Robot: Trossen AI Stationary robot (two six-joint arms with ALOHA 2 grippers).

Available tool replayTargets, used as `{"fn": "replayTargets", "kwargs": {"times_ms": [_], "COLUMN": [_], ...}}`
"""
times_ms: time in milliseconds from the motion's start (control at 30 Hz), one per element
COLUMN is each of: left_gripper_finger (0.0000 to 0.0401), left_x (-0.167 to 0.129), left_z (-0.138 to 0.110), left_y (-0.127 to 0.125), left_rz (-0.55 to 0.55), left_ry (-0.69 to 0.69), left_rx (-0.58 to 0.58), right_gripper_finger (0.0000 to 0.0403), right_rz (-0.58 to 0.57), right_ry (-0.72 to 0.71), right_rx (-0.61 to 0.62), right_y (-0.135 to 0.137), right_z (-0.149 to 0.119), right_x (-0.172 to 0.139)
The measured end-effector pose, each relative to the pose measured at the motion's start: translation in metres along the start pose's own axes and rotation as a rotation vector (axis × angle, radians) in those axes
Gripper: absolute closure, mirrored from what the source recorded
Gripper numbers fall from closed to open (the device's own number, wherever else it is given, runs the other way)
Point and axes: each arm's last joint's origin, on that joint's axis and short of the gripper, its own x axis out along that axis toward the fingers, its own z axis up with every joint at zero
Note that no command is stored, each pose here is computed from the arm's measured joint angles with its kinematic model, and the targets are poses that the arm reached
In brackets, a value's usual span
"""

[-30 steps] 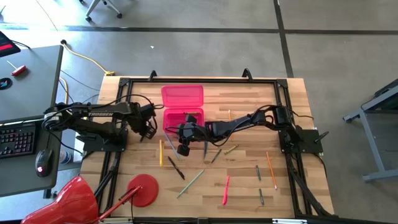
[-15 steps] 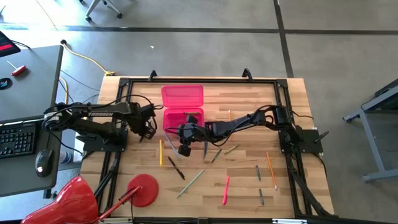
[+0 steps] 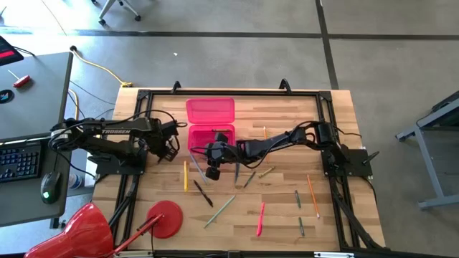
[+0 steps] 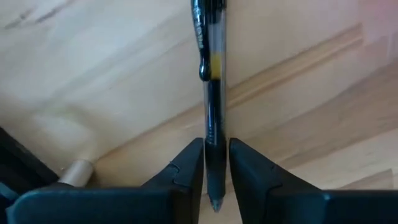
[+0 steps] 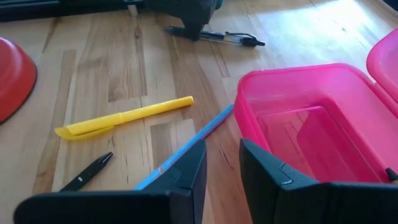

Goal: Pick & place school supplies into a supply box
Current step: Put the top black pen into the pink supply box, then put the top yellow pencil into the pink supply box

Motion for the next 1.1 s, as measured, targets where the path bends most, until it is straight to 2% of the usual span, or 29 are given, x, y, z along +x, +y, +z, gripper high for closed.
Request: {"fn": "replayTargets", "kwargs": {"times_ms": [267,400,467,667,800,1000,1100], "left_gripper_finger": [0.0387,0.0371,0.0365,0.0378,0.0373,0.0375,0.0381], "left_x": [-0.001,-0.003,-0.008,-0.029,-0.045,-0.083,-0.096], "left_z": [0.001,0.003,0.01,0.021,0.027,0.042,0.051], "left_y": [0.0,-0.002,-0.007,-0.018,-0.024,-0.042,-0.051], "left_rz": [0.005,0.003,-0.025,-0.055,-0.063,-0.157,-0.22], "left_ry": [-0.016,-0.031,-0.091,-0.173,-0.219,-0.378,-0.488], "left_rx": [-0.002,-0.001,0.012,0.051,0.08,0.179,0.304], "right_gripper_finger": [0.0329,0.0329,0.0329,0.0329,0.0329,0.0329,0.0329], "right_rz": [0.0,0.007,0.02,0.051,0.07,0.086,0.077], "right_ry": [0.0,0.001,0.002,0.011,0.024,0.067,0.093], "right_rx": [0.0,-0.002,0.0,-0.013,-0.029,-0.051,-0.025], "right_y": [0.0,0.002,0.005,0.016,0.027,0.04,0.042], "right_z": [0.0,0.0,-0.001,-0.004,-0.007,-0.014,-0.017], "right_x": [0.0,0.0,-0.001,-0.003,-0.006,-0.01,-0.011]}}
